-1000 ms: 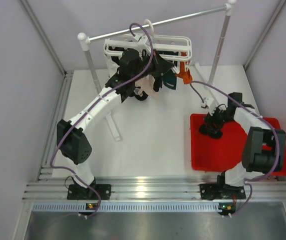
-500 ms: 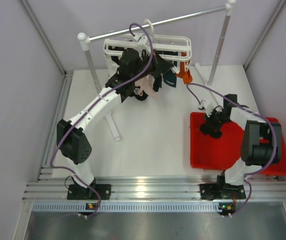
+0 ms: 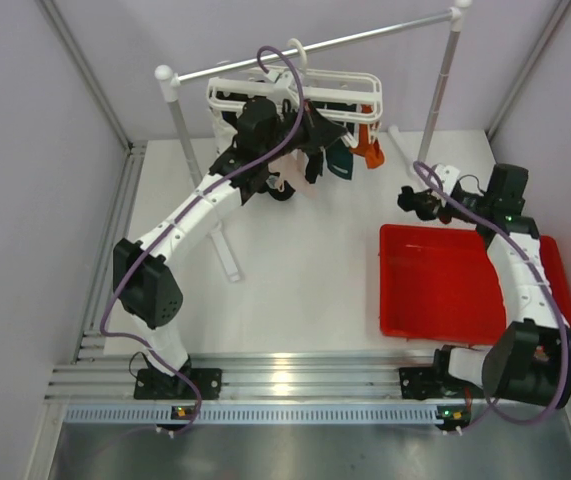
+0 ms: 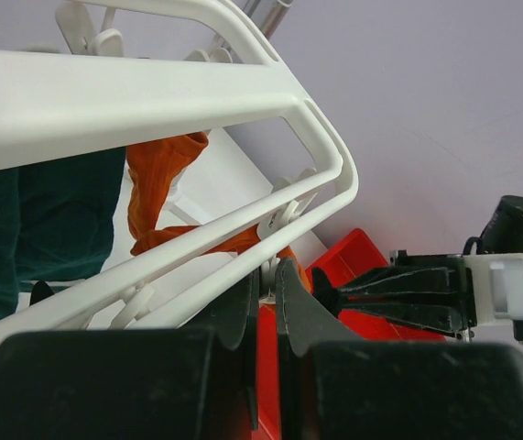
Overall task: Clip the socks to the hanger
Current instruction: Clamp the sock onto the hanger.
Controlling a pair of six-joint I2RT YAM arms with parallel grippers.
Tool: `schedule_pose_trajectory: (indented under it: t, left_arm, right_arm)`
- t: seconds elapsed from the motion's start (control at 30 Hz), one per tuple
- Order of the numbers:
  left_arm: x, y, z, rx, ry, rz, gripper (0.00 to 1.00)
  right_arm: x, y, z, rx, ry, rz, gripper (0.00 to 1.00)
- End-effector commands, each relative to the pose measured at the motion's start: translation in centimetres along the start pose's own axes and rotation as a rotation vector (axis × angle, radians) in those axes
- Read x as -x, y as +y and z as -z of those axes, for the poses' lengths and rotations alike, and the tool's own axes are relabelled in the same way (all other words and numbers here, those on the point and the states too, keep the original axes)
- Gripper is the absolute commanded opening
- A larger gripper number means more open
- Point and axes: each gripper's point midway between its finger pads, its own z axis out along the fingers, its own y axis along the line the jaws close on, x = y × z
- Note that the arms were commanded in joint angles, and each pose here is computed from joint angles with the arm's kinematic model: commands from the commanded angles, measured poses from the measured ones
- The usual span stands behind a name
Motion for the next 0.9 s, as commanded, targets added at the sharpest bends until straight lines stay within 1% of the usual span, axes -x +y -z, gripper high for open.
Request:
schedule_pose_trajectory:
  t: [0.0, 0.03, 0.07, 0.13, 0.17, 0.27, 0.33, 0.37, 0.4, 0.43, 0.5, 0.6, 0.63, 0.73, 0.8, 0.87]
  left_arm:
    - [0.3, -0.6, 0.4, -0.04, 0.002, 0.017, 0.0]
    - [0.3, -0.8, 0.4, -0.047, 0.0, 0.02, 0.0]
    - [0.1, -0.8, 0.3, -0.049, 0.003, 0.025, 0.0]
    - [0.1, -0.8, 0.3, -0.059, 0.008, 0.032, 0.0]
    - [0.1, -0.9, 0.3, -0.065, 0.007, 0.03, 0.0]
    - [0.0, -0.9, 0.3, -0.073, 0.013, 0.033, 0.0]
    - [-0.1, -0.9, 0.3, -0.078, 0.017, 0.037, 0.0]
    - [0.0, -0.9, 0.4, -0.078, 0.017, 0.037, 0.0]
    - [-0.1, -0.9, 0.3, -0.079, 0.019, 0.041, 0.0]
    - [0.0, -0.9, 0.4, -0.08, 0.018, 0.04, 0.0]
    - [-0.1, -1.0, 0.5, -0.085, 0.022, 0.04, 0.0]
    - [-0.2, -1.0, 0.6, -0.085, 0.026, 0.039, 0.0]
    - [-0.1, -1.1, 0.6, -0.085, 0.026, 0.041, 0.0]
    - [-0.2, -1.0, 0.6, -0.082, 0.028, 0.032, 0.0]
    - [-0.4, -0.9, 0.6, -0.082, 0.035, 0.034, 0.0]
    - [-0.5, -0.9, 0.6, -0.083, 0.038, 0.037, 0.0]
  right_arm:
    - [6.9, -3.1, -0.8, -0.11, -0.228, 0.349, 0.0]
    - [6.1, -3.2, -1.2, -0.15, -0.218, 0.368, 0.0]
    - [8.2, -4.4, -1.3, -0.213, -0.279, 0.475, 0.0]
    - [8.6, -4.7, -1.8, -0.255, -0.3, 0.518, 0.0]
    - [9.8, -5.3, -1.9, -0.296, -0.334, 0.585, 0.0]
    - [11.5, -5.6, -2.8, -0.32, -0.407, 0.619, 0.0]
    - [12.7, -5.6, -3.1, -0.3, -0.446, 0.592, 0.0]
    - [13.8, -4.6, -3.9, -0.258, -0.477, 0.574, 0.0]
    - [14.1, -4.1, -4.1, -0.231, -0.49, 0.532, 0.0]
    - [14.9, -3.6, -4.2, -0.201, -0.506, 0.524, 0.0]
    - [15.0, -2.0, -4.9, -0.132, -0.506, 0.481, 0.0]
    - [14.0, 0.5, -5.7, -0.052, -0.484, 0.429, 0.0]
    - [13.2, 2.0, -5.9, -0.008, -0.464, 0.4, 0.0]
    - [12.5, 4.1, -5.8, 0.034, -0.445, 0.394, 0.0]
    - [13.1, 5.1, -5.7, 0.061, -0.452, 0.377, 0.0]
    - [14.6, 5.2, -5.5, 0.059, -0.472, 0.373, 0.0]
